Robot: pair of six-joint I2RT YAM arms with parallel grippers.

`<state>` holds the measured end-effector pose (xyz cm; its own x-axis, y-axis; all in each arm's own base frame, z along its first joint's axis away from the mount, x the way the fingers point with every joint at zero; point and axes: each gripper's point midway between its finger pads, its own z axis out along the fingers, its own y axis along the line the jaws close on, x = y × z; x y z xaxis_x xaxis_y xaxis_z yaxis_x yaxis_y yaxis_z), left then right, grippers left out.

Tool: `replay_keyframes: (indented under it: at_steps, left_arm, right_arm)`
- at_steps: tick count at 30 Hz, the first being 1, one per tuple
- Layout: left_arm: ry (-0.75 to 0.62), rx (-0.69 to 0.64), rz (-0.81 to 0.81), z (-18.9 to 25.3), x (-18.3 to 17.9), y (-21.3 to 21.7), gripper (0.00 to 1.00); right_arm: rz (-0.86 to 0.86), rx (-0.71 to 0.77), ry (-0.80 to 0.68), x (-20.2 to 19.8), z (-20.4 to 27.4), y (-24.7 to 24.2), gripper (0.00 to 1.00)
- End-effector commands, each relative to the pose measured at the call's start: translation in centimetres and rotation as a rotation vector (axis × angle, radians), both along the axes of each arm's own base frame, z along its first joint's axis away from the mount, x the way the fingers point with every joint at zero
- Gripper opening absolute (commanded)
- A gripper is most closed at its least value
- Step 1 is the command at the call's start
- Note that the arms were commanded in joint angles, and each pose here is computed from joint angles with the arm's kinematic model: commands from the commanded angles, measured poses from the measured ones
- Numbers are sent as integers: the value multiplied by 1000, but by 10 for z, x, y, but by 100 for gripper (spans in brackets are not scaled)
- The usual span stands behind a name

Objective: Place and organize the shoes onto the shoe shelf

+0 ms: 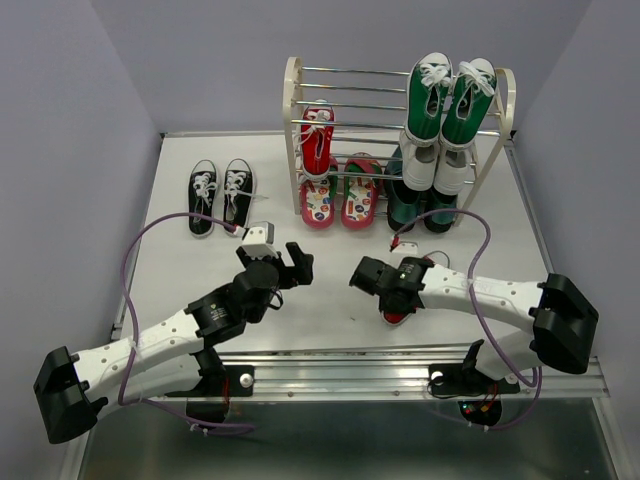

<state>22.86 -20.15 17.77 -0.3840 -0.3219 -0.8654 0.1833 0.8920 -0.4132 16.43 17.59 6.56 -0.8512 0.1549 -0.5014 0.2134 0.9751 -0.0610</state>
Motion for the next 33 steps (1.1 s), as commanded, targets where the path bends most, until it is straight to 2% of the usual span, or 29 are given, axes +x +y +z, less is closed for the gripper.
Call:
replay_keyframes:
  at_steps: [1, 7, 10, 13, 22, 24, 33]
  left_arm:
    - [-53, -20, 44, 22, 6, 6, 99]
    - [-65, -12, 83, 26, 9, 12, 99]
    - [-70, -7, 96, 27, 11, 14, 99]
    - [-74, 1, 104, 32, 11, 17, 99]
    - [-75, -12, 167, 45, 10, 35, 99]
    - [-78, -19, 177, 48, 11, 36, 99]
    - [-62, 6, 186, 50, 19, 33, 99]
  right_arm:
    - [292, -34, -117, 29, 51, 28, 1]
    - [558, -81, -115, -3, 91, 59, 1]
    - [625, -164, -109, -11, 98, 66, 1]
    - [635, -243, -123, -10, 110, 64, 1]
    - [718, -14, -280, -11, 171, 93, 1]
    - [735, -12, -300, -9, 180, 94, 1]
    - [612, -48, -433, 10, 231, 73, 1]
